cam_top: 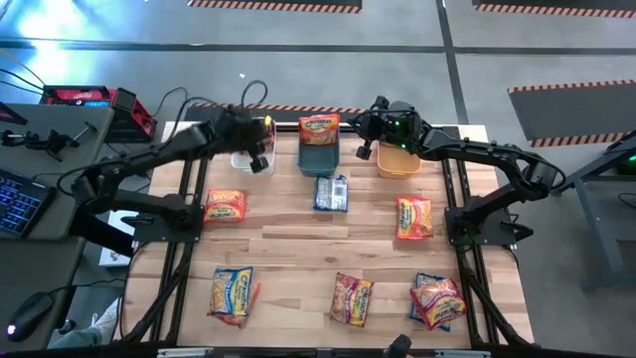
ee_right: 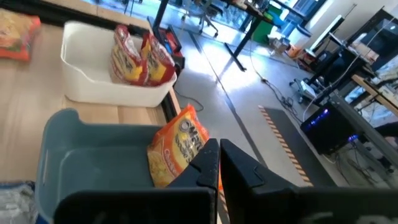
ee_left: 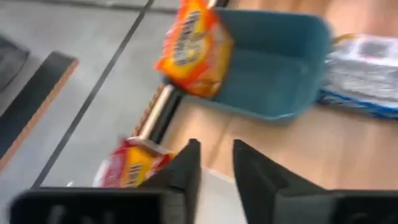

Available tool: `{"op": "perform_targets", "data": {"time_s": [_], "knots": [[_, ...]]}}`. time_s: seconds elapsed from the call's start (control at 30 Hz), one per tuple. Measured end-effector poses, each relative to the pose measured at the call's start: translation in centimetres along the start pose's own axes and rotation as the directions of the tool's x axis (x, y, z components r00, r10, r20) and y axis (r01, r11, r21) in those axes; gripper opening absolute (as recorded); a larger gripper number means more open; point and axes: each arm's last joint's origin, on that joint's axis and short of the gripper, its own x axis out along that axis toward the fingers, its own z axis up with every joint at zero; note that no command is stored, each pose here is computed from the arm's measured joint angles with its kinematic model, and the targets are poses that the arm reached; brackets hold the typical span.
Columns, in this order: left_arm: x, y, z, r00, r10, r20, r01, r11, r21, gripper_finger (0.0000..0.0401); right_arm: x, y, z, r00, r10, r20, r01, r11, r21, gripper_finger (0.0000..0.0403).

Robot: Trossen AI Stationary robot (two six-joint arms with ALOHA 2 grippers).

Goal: Sort Maruchan noodles
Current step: Put the blue noodle pack into the yellow bin

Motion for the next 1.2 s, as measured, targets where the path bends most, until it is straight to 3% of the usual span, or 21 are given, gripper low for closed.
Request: {"op": "perform_targets", "data": {"time_s": [0.17,0.3,0.43,0.5,0.63,0.8,1.0,1.2], "knots": [[0.2,-3.7,-2.0,0.967,-0.032,0.253,0.034,0.999,-0.002,0.0007,-0.6,0.2,0.1,0.999,-0.016,-0.048,0.015,1.000,-0.010,0.0000],[0.0,-5.9,-3.1,0.843,-0.014,0.538,0.051,0.997,-0.054,0.0011,-1.0,1.3,0.6,0.998,0.036,-0.055,-0.036,0.999,0.006,0.0000],[0.4,-7.5,-5.2,0.725,-0.030,0.688,0.105,0.992,-0.067,0.0002,-1.0,3.7,0.4,0.994,0.094,-0.053,-0.094,0.996,0.014,0.0000],[0.7,-8.0,-6.3,0.705,-0.035,0.709,0.136,0.987,-0.087,0.0002,-1.2,5.2,0.0,0.992,0.118,-0.047,-0.117,0.993,0.030,0.0000],[1.2,-8.9,-7.7,0.712,-0.092,0.696,0.196,0.978,-0.071,0.0001,-1.7,8.3,-1.0,0.987,0.159,0.011,-0.159,0.985,0.066,0.0000],[1.7,-10.0,-8.1,0.721,-0.161,0.673,0.239,0.971,-0.025,0.0001,-3.1,11.8,-2.9,0.970,0.202,0.138,-0.221,0.965,0.140,0.0000],[2.4,-11.1,-8.5,0.745,-0.215,0.631,0.274,0.962,0.005,0.0001,-5.1,14.4,-4.6,0.946,0.268,0.183,-0.307,0.924,0.230,0.0000],[2.9,-12.5,-8.5,0.719,-0.368,0.590,0.436,0.899,0.029,0.0001,-6.3,16.3,-5.4,0.931,0.329,0.155,-0.360,0.896,0.260,0.0000]]}}
